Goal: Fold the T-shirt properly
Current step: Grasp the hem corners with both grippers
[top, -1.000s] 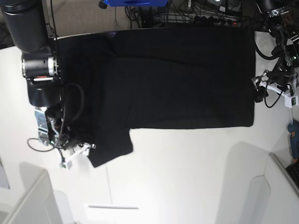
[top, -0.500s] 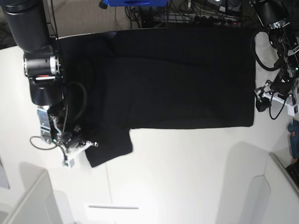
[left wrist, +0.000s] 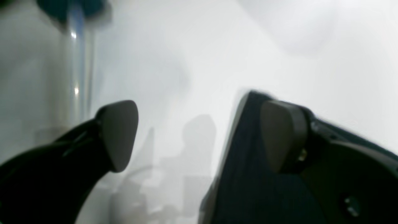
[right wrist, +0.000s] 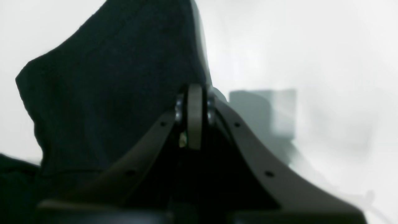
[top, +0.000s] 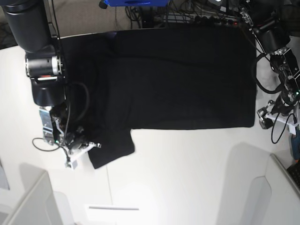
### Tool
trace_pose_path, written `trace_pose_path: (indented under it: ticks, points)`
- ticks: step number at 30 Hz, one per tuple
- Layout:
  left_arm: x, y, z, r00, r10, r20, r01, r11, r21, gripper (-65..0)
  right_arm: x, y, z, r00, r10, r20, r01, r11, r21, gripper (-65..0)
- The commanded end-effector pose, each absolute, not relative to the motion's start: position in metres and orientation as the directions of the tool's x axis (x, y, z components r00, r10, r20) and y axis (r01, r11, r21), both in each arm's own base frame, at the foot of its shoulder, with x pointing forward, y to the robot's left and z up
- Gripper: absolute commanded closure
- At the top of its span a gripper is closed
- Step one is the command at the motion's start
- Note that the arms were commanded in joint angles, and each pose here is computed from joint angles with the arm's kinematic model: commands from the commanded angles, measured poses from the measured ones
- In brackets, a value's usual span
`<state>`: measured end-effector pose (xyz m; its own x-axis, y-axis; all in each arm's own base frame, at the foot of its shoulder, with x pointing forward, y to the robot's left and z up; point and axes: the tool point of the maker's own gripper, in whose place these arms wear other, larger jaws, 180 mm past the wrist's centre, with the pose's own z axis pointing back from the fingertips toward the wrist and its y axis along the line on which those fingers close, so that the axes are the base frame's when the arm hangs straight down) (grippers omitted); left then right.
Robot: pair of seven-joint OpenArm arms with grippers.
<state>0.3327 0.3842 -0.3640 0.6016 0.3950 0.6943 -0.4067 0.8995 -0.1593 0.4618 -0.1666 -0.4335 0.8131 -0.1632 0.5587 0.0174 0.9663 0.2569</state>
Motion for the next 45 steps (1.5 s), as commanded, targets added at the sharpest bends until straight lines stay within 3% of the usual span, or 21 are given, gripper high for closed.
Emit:
trace_pose_path:
  ticks: [1,8,19,31,34,36,41,45]
  points:
    - [0.342,0.39,-0.353,0.58,0.381,0.72,-0.404,0.902,-0.152,-59.9,0.482,-0.168,-0.41,0.775,-0.17,0.609,0.005,0.965,0.263,0.0]
    - [0.363,0.355,-0.38,0.677,0.331,0.657,-0.32,0.937,-0.142,-59.9,0.482,-0.167,-0.41,0.775,-0.17,0.608,0.004,0.964,0.264,0.0]
    - [0.374,0.339,-0.395,0.699,0.362,0.617,-0.32,0.929,-0.183,-59.6,0.481,-0.173,-0.409,0.774,-0.168,0.611,0.008,0.967,0.256,0.0]
    - [0.371,0.335,-0.406,0.714,0.38,0.588,-0.329,0.923,-0.198,-27.3,0.482,-0.173,-0.409,0.772,-0.169,0.613,0.008,0.967,0.256,0.0]
    - [0.371,0.335,-0.406,0.714,0.38,0.588,-0.329,0.923,-0.198,-13.5,0.483,-0.173,-0.408,0.766,-0.173,0.619,0.009,0.966,0.259,0.0]
    - [0.372,0.334,-0.406,0.711,0.383,0.59,-0.327,0.923,-0.205,0.0,0.486,-0.174,-0.405,0.748,-0.177,0.639,0.008,0.966,0.258,0.0]
    - [0.376,0.332,-0.402,0.704,0.38,0.6,-0.32,0.924,-0.211,0.0,0.483,-0.181,-0.409,0.736,-0.189,0.65,0.022,0.967,0.255,0.0]
    - [0.386,0.332,-0.375,0.667,0.337,0.665,-0.286,0.939,-0.19,0.0,0.485,-0.18,-0.397,0.701,-0.167,0.693,-0.012,0.969,0.246,0.0]
